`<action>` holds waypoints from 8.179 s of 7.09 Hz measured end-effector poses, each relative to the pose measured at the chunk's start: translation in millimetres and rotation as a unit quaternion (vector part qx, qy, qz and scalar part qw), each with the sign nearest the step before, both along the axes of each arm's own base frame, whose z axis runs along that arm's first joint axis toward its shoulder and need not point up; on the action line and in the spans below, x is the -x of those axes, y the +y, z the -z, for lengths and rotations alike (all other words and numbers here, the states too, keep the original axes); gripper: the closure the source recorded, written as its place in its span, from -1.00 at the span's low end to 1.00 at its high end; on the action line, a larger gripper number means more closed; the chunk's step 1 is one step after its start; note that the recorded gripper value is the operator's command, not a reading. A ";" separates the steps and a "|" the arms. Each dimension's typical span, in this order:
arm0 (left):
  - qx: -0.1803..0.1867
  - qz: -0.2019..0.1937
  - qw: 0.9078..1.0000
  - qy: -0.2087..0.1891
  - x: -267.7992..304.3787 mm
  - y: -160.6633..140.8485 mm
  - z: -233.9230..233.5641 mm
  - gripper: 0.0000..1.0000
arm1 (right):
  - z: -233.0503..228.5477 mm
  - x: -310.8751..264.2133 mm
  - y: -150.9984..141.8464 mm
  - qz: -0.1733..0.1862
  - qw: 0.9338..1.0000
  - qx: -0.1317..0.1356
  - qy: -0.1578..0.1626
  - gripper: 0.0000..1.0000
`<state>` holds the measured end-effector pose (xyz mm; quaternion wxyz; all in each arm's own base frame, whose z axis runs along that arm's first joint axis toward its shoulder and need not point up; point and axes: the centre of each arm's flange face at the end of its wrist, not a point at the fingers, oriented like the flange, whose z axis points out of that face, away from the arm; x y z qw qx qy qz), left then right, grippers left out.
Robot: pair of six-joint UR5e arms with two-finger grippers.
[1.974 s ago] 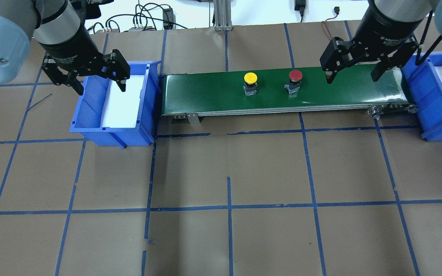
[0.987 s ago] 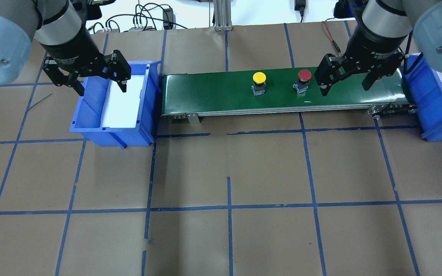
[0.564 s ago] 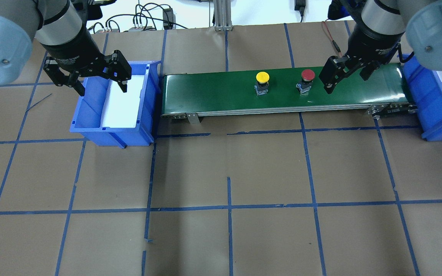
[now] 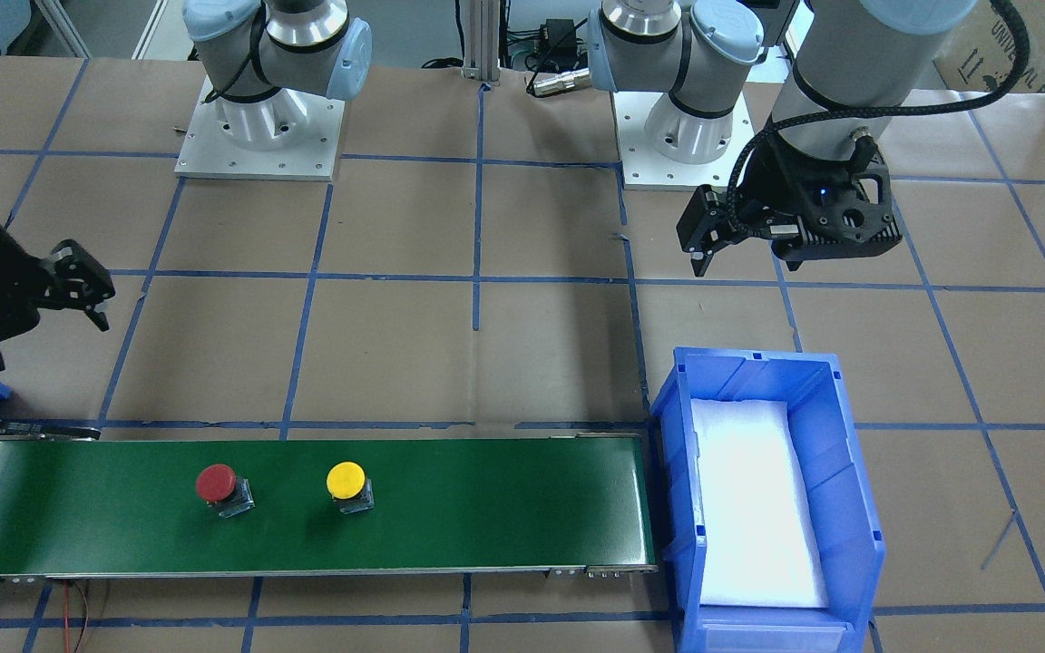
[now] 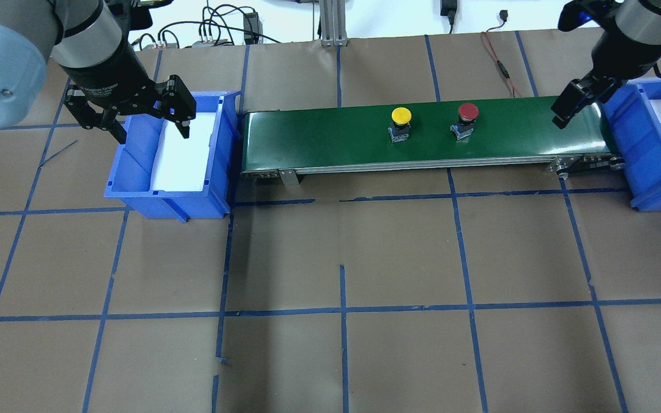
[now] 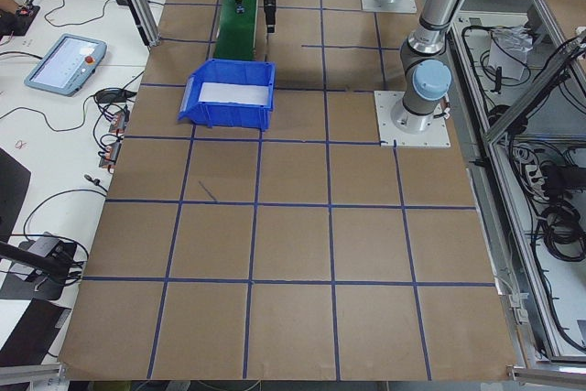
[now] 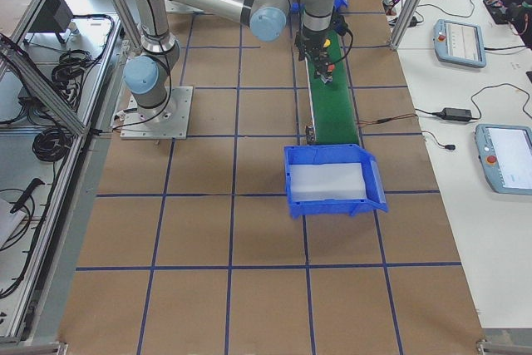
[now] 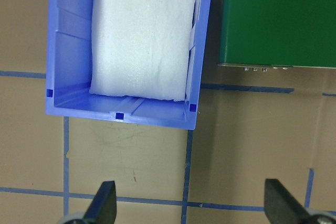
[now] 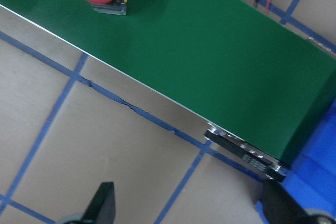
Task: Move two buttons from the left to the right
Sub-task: 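Position the right gripper above the belt end awaiting the red button, then lower the right gripper and grasp the red button on the belt, then lift the red button and carry it over the blue bin, then lower the red button into the bin and open the right gripper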
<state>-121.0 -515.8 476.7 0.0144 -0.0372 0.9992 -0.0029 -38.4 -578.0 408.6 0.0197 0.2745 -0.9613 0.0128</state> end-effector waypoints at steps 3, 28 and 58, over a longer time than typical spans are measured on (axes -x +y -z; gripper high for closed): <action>0.000 0.000 1.000 0.001 0.1 -0.2 0.0 -1.00 | 46.1 48.8 -16.4 -0.087 0.996 -0.015 -0.004 -1.00; 0.000 0.002 1.000 0.000 0.6 -0.2 1.1 -1.00 | 141.9 13.7 -76.5 -0.564 0.826 0.005 0.017 -0.99; -0.001 -0.001 1.000 0.002 1.9 0.3 2.0 -1.00 | 141.9 297.9 -72.7 -0.441 0.897 0.005 0.031 0.74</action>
